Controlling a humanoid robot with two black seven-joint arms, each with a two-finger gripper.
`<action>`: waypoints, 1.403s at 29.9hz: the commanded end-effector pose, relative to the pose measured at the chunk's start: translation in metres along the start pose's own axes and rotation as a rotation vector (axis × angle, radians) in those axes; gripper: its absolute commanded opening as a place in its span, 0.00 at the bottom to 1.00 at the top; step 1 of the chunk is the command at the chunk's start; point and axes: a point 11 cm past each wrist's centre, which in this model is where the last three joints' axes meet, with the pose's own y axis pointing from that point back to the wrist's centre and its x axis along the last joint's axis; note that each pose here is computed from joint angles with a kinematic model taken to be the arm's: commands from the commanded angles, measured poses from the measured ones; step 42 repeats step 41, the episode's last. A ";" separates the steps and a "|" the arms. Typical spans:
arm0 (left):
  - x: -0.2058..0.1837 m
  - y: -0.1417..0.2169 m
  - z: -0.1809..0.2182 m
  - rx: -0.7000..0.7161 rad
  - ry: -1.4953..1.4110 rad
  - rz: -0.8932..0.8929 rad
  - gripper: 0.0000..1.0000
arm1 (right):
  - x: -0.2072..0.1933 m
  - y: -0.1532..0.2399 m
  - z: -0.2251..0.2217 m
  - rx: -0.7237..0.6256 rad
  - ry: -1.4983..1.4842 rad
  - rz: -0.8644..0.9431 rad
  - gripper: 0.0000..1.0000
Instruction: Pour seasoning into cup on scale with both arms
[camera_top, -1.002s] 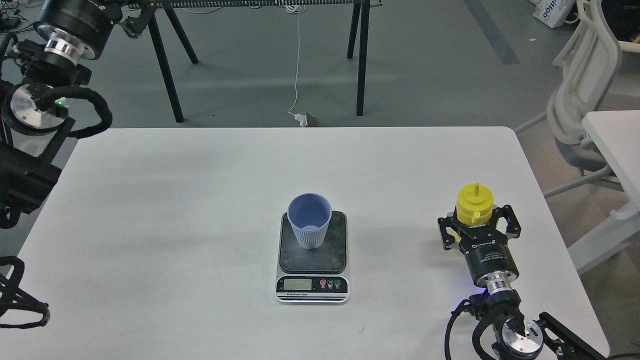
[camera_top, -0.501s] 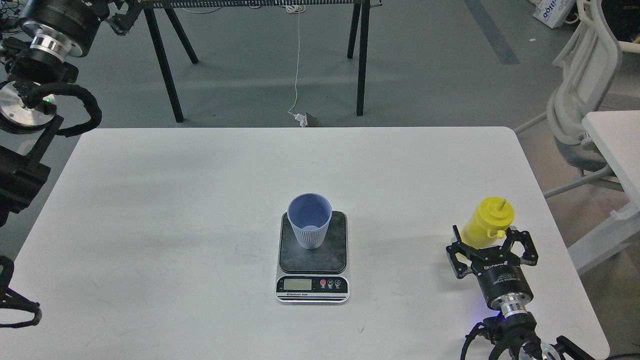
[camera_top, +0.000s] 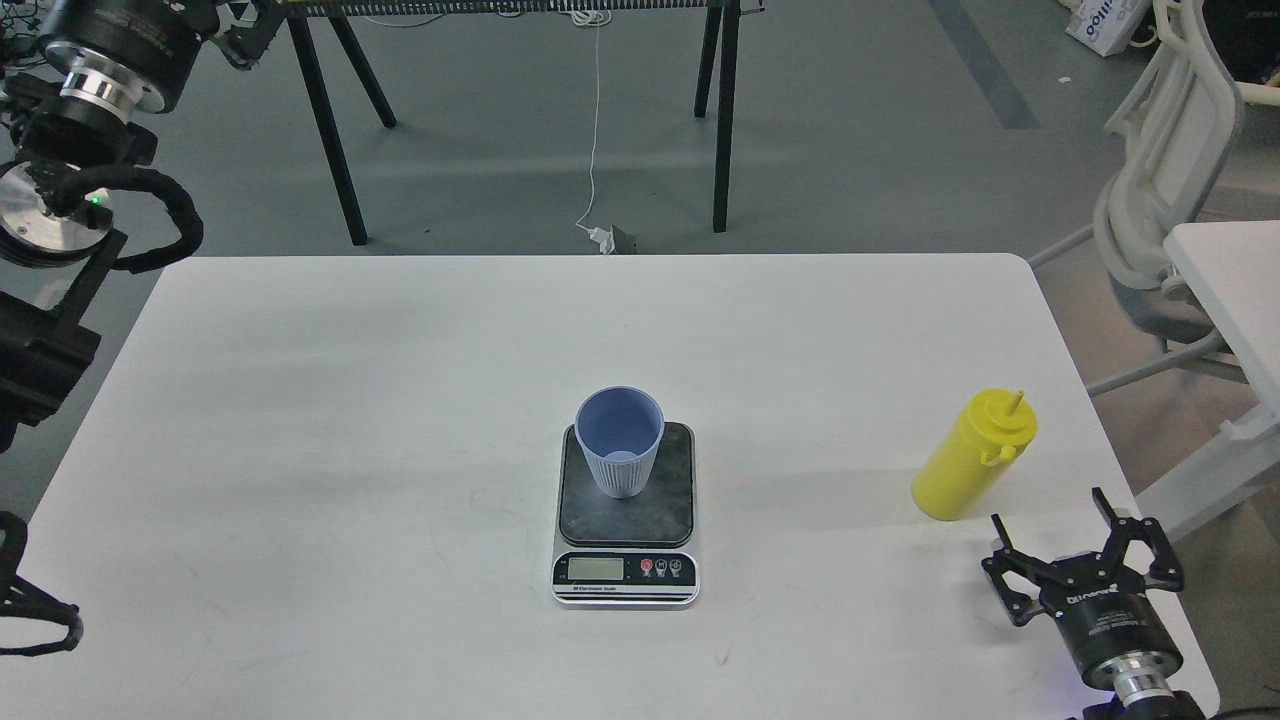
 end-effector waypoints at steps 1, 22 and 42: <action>0.003 0.003 0.006 -0.001 -0.014 0.003 1.00 | -0.001 0.000 -0.062 0.005 0.171 -0.001 0.99; 0.043 0.045 -0.062 0.075 0.089 0.094 1.00 | -0.199 -0.185 -0.200 0.246 0.427 -0.309 0.99; 0.093 0.081 -0.090 0.108 0.103 0.234 1.00 | -0.237 -0.228 -0.153 0.251 0.315 -0.348 0.99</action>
